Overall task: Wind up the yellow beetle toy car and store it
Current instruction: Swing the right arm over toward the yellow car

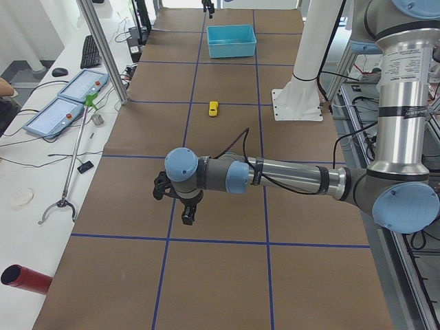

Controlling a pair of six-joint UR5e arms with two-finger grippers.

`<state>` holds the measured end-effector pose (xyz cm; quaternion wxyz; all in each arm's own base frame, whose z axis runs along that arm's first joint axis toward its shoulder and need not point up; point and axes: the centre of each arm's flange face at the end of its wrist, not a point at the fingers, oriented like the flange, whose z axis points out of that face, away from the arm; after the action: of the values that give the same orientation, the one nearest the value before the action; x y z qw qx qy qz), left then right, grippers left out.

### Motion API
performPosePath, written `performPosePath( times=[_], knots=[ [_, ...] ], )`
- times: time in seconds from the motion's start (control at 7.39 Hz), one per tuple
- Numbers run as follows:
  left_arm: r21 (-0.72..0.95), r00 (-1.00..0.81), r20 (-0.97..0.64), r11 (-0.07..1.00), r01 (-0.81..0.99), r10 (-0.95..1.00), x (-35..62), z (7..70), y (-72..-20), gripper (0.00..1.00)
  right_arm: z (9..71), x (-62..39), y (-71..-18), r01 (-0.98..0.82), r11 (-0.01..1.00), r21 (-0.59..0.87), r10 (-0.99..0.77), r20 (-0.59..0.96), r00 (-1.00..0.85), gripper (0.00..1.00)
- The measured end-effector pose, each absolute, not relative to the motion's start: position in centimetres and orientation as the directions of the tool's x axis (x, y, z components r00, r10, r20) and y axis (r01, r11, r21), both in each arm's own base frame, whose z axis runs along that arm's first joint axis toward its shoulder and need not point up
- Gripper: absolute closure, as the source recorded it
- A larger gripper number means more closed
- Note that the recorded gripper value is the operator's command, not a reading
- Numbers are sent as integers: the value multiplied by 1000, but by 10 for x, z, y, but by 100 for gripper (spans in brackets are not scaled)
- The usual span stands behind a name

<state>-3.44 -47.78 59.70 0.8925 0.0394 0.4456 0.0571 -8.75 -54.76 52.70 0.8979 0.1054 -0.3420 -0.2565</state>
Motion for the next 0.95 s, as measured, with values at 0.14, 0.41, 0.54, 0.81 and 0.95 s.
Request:
performPosePath(
  times=[0.14, 0.41, 0.54, 0.81, 0.95],
  knots=[
    [123, 596, -792, 991, -60, 135, -36, 595, -475, 0, 485, -122, -566, 428, 820, 380, -572, 550, 608, 0],
    [119, 595, -794, 992, -51, 126, -38, 595, -472, 0, 398, -169, -580, 461, 748, 477, -662, 496, 561, 0],
    [113, 593, -796, 992, -49, 120, -39, 596, -472, 0, 365, -189, -578, 474, 707, 525, -705, 466, 535, 0],
    [101, 591, -799, 994, -43, 107, -40, 597, -471, 0, 327, -215, -573, 492, 646, 584, -759, 418, 499, 0],
    [106, 591, -799, 993, -42, 110, -40, 594, -471, 0, 318, -226, -568, 503, 623, 598, -778, 409, 478, 0]
  ],
)
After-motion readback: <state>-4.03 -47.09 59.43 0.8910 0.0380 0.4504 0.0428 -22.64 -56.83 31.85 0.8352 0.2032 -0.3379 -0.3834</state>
